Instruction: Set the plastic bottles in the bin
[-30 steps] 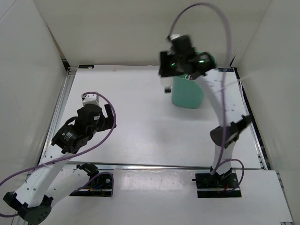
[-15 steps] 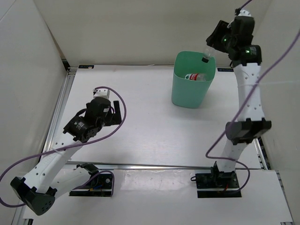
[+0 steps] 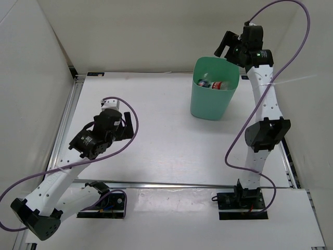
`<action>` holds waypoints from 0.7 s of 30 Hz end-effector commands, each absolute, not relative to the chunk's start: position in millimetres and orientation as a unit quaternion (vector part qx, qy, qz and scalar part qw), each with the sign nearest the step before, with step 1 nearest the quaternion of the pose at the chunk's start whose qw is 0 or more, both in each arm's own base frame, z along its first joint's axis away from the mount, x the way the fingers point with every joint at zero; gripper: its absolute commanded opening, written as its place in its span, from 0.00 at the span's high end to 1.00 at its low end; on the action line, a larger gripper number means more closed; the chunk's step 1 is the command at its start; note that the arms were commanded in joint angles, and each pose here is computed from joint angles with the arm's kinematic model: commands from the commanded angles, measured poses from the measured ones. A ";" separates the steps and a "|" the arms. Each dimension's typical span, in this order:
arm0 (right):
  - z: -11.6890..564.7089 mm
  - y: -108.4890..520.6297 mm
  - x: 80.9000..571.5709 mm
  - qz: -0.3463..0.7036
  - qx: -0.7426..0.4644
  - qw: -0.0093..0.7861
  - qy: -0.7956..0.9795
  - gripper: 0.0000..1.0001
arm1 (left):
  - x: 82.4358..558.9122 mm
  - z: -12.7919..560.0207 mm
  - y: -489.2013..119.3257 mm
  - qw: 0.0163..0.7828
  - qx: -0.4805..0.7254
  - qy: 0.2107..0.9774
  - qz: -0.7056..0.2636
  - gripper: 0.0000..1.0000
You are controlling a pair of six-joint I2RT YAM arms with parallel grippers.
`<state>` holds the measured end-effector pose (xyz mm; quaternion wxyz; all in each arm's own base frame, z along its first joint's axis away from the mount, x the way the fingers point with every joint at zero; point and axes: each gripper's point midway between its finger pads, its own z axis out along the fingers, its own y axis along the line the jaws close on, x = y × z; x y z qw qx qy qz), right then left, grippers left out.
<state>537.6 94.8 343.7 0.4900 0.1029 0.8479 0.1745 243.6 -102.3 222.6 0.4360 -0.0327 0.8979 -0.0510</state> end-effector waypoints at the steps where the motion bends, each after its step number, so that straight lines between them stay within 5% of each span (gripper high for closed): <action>1: 383.3 77.4 511.4 0.148 0.153 0.522 0.826 0.00 | 237.1 231.2 -88.6 0.453 -0.058 0.889 -0.040 0.00; 6: 378.4 48.7 456.4 0.109 0.229 0.494 0.832 0.00 | 233.1 243.1 -63.9 0.493 -0.109 0.863 -0.017 0.00; 21: 296.0 45.0 307.6 0.109 0.214 0.357 0.903 0.00 | 187.5 226.9 50.8 0.566 -0.321 0.742 0.163 0.00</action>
